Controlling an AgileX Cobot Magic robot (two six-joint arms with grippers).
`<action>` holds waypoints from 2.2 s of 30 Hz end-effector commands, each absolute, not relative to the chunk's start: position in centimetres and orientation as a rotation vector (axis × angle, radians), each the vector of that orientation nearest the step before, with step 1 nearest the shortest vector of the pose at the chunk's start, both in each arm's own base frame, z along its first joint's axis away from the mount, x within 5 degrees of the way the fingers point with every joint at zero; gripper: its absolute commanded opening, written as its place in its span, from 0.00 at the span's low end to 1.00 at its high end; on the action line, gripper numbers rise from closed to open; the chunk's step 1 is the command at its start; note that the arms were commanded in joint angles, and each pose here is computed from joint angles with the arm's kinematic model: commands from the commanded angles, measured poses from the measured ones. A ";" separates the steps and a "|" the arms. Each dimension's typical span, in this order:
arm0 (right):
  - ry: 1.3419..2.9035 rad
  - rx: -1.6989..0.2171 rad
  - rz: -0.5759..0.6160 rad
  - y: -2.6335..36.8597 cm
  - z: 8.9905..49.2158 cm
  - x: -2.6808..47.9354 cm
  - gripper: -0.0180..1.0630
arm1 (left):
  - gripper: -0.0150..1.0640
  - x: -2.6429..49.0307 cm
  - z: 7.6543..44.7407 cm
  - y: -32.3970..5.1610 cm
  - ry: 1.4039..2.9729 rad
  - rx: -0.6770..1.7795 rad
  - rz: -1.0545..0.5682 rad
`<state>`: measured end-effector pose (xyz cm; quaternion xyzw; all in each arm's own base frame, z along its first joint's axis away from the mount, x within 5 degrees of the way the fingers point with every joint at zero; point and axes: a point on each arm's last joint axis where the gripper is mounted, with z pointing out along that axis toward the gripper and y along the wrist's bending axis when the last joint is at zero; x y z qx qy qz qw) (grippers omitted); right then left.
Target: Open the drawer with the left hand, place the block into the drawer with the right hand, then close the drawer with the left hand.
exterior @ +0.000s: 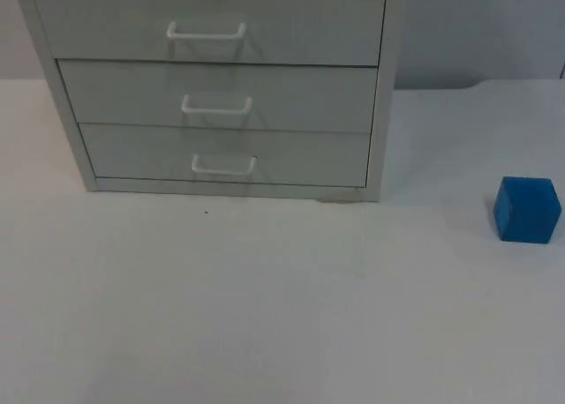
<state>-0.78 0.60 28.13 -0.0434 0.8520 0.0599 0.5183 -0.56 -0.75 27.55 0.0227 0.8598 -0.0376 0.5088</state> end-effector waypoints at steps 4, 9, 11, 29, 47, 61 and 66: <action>2.039 -0.099 0.138 0.7 29.5 -0.2 0.99 | 0.99 -0.1 28.2 -0.8 2.067 0.052 -0.105; 2.074 -0.093 0.138 0.8 31.2 2.0 0.99 | 0.99 1.4 29.0 -1.0 2.111 0.046 -0.143; 2.082 -0.092 0.138 0.8 31.4 2.5 0.99 | 0.99 1.7 29.0 -1.2 2.121 0.043 -0.163; 2.344 -0.104 0.110 1.4 30.2 11.2 0.99 | 0.99 6.8 28.3 -1.5 2.330 0.003 -0.219; 2.358 -0.100 0.108 1.5 29.8 12.6 0.99 | 0.83 8.0 28.1 -1.5 2.360 -0.012 -0.236; 2.319 -0.096 0.108 1.5 30.0 12.9 0.99 | 0.50 10.4 28.9 -2.6 2.312 0.171 -0.313; 2.323 -0.096 0.107 1.5 29.8 12.9 0.99 | 0.50 13.7 30.3 -3.8 2.317 0.385 -0.423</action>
